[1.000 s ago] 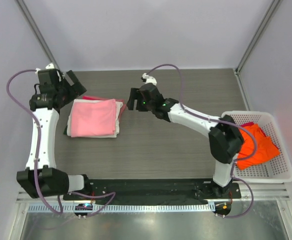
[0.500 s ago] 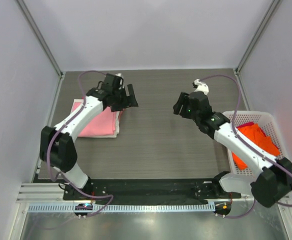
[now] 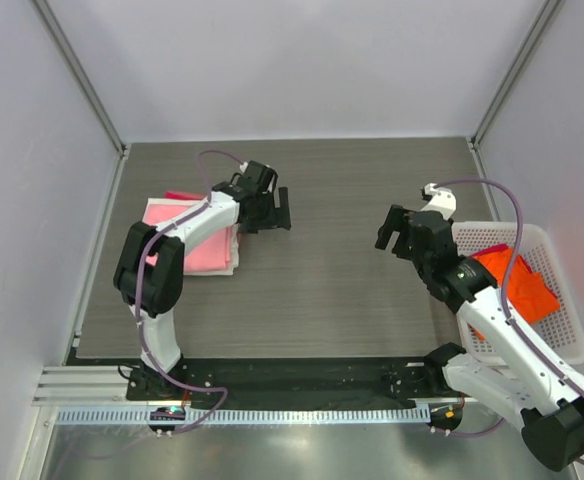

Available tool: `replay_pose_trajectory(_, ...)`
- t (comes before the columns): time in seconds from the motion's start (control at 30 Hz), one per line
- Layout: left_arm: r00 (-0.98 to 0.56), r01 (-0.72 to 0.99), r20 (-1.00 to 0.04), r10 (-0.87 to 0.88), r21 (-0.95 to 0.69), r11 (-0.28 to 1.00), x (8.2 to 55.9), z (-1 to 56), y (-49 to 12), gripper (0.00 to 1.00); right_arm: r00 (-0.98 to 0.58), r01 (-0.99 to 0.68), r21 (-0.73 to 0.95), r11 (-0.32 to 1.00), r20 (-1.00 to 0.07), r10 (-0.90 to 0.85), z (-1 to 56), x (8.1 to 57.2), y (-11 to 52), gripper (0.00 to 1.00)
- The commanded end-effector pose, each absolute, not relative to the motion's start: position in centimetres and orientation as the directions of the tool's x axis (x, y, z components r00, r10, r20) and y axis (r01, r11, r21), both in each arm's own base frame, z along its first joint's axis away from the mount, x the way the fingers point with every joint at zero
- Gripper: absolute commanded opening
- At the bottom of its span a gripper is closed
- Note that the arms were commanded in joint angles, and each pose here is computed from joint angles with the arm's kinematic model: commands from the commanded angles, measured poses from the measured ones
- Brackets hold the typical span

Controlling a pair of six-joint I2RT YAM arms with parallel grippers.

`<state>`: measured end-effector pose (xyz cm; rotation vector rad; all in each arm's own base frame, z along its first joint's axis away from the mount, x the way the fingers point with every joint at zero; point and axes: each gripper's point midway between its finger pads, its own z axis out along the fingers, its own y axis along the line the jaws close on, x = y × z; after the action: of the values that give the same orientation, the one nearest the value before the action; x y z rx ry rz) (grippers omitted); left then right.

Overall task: Fold and stack the t-shirts
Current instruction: Reset both grippers

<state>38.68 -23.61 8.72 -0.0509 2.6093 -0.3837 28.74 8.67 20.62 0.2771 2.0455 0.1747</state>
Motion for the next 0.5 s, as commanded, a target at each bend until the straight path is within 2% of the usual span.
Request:
replay_pose_trajectory(0.0,-0.857,0.051,-0.508,-0.085,-0.249,0.967,39.4,7.6,-23.7,0.90,-0.440,0.147,0.241,0.959,-0.853,0.281,20.3,28.1,7.9,0.90)
replay_pose_trajectory(0.03,-0.866,0.055,-0.494,-0.069,-0.232,0.971,38.1,6.5,-23.6,0.90,-0.437,0.148,0.249,0.957,-0.852,0.289,20.3,27.9,7.9,0.90)
replay_pose_trajectory(0.07,-0.836,0.074,-0.542,-0.081,-0.258,0.963,38.3,7.9,-24.1,0.91,-0.433,0.152,0.253,0.956,-0.852,0.294,20.2,27.8,7.8,0.91)
replay_pose_trajectory(0.27,-0.755,0.133,-0.651,-0.080,-0.271,0.953,33.5,8.6,-24.3,0.98,-0.373,0.157,0.314,0.936,-0.859,0.351,19.3,27.0,7.4,0.94)
replay_pose_trajectory(0.47,-0.708,0.218,-0.704,-0.065,-0.305,0.927,28.3,9.3,-23.4,1.00,-0.319,0.188,0.346,0.919,-0.864,0.390,16.0,26.3,6.3,0.96)
